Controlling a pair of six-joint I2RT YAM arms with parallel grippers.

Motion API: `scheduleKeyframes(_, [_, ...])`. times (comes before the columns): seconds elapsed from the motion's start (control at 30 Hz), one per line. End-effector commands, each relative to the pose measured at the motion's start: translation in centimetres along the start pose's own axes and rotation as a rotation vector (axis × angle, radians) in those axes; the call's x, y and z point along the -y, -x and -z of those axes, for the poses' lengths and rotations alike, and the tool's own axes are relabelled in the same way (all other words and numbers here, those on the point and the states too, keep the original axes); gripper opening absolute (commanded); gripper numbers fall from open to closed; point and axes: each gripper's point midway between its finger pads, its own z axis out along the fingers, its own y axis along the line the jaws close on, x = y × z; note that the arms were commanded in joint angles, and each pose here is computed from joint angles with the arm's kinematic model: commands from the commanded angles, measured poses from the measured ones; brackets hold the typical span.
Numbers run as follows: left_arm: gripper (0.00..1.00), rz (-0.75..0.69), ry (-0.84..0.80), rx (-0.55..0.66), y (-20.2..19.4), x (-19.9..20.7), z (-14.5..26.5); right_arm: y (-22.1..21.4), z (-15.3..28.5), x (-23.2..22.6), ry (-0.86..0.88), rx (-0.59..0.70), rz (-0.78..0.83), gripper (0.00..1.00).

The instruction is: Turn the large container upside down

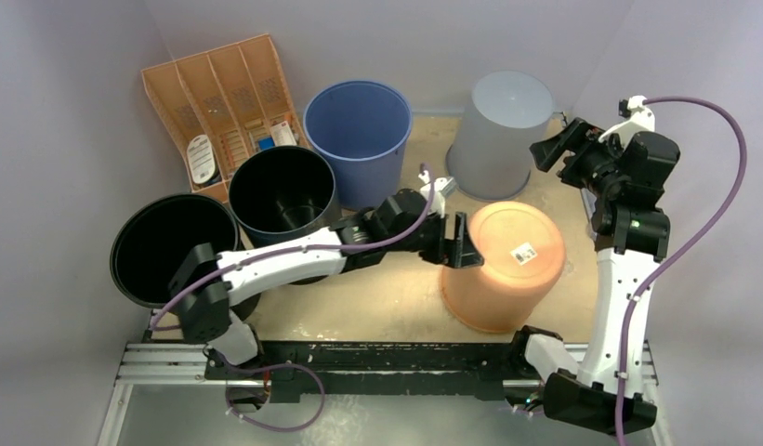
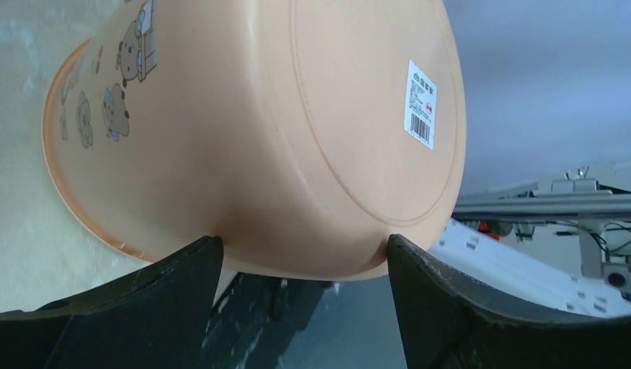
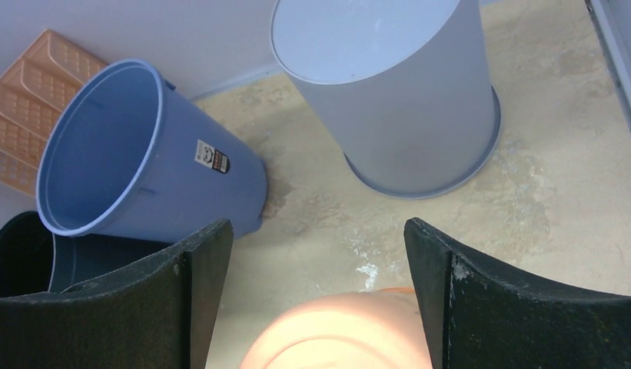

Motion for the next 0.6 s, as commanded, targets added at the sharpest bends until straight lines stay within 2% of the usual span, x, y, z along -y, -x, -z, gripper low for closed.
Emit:
scheduleKeyframes(0.0, [0.77,-0.106,0.049,0.023,2.1,-1.6,-4.5,2.0,1.2,-1.9,0.062,0.062,0.035,0.84])
scheduleKeyframes(0.13, [0.77,-0.122,0.008,0.062,4.1,-0.6,-8.6,2.1,1.9,-1.4,0.018,0.078,0.049,0.82])
scheduleKeyframes(0.33, [0.77,-0.152,-0.021,0.113,6.4,0.0,-13.4,4.3,5.1,2.0,-0.236,0.198,0.074,0.80])
scheduleKeyframes(0.43, [0.77,-0.224,0.018,0.129,8.0,0.5,-11.6,4.6,6.4,2.0,-0.261,0.220,0.074,0.80])
scheduleKeyframes(0.57, [0.77,-0.264,0.117,0.160,9.9,-1.3,-6.2,5.8,8.5,3.1,-0.359,0.276,0.164,0.78])
